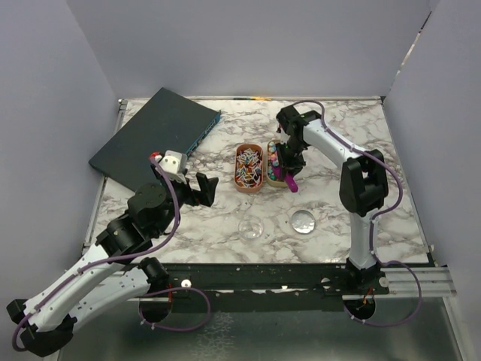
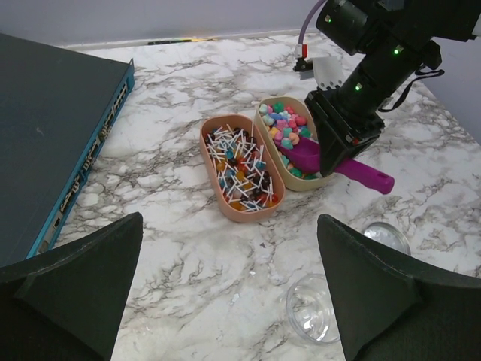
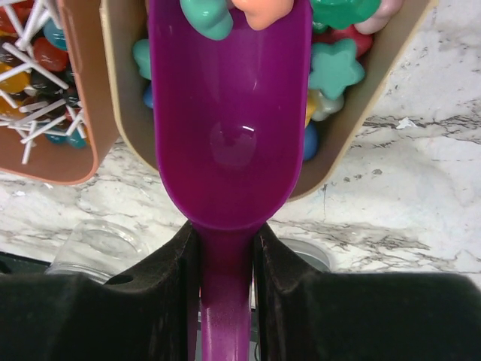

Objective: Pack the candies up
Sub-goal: Scoop the fake candies from the storage box.

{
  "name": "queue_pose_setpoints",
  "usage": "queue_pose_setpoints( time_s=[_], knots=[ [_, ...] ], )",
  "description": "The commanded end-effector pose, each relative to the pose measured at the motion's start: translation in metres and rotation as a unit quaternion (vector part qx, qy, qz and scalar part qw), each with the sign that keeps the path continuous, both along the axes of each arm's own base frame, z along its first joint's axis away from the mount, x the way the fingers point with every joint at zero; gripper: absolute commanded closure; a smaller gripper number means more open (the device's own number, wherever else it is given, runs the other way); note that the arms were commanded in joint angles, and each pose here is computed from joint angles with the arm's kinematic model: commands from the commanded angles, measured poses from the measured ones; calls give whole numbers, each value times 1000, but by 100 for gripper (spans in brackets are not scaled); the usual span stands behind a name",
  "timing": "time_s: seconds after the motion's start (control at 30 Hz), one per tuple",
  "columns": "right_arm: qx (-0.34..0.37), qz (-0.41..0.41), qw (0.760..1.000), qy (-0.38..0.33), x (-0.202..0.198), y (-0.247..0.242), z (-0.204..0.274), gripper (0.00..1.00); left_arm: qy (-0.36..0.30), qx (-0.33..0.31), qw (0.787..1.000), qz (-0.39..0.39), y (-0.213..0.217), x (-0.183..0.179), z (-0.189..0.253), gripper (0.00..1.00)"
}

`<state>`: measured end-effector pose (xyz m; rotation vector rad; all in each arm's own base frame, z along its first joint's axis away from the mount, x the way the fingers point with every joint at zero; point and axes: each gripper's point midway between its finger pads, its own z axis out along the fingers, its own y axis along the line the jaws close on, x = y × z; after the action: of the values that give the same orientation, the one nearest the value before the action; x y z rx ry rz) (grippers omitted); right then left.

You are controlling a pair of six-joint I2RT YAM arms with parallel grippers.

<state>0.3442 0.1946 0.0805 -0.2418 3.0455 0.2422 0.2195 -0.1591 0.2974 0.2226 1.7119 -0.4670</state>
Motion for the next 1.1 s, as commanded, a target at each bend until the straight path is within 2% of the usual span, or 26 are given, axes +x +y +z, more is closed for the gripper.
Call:
queue_pose_setpoints(
  time_s=[0.0,1.07],
  knots=[
    [-9,-20,999,-26,12,-2,-17,100,4,18,1000,10,2,3,-9,1],
    [-1,-31,993,-113,23,-9,-48,99,21,42,999,15,-3,11,-22,1]
  ],
)
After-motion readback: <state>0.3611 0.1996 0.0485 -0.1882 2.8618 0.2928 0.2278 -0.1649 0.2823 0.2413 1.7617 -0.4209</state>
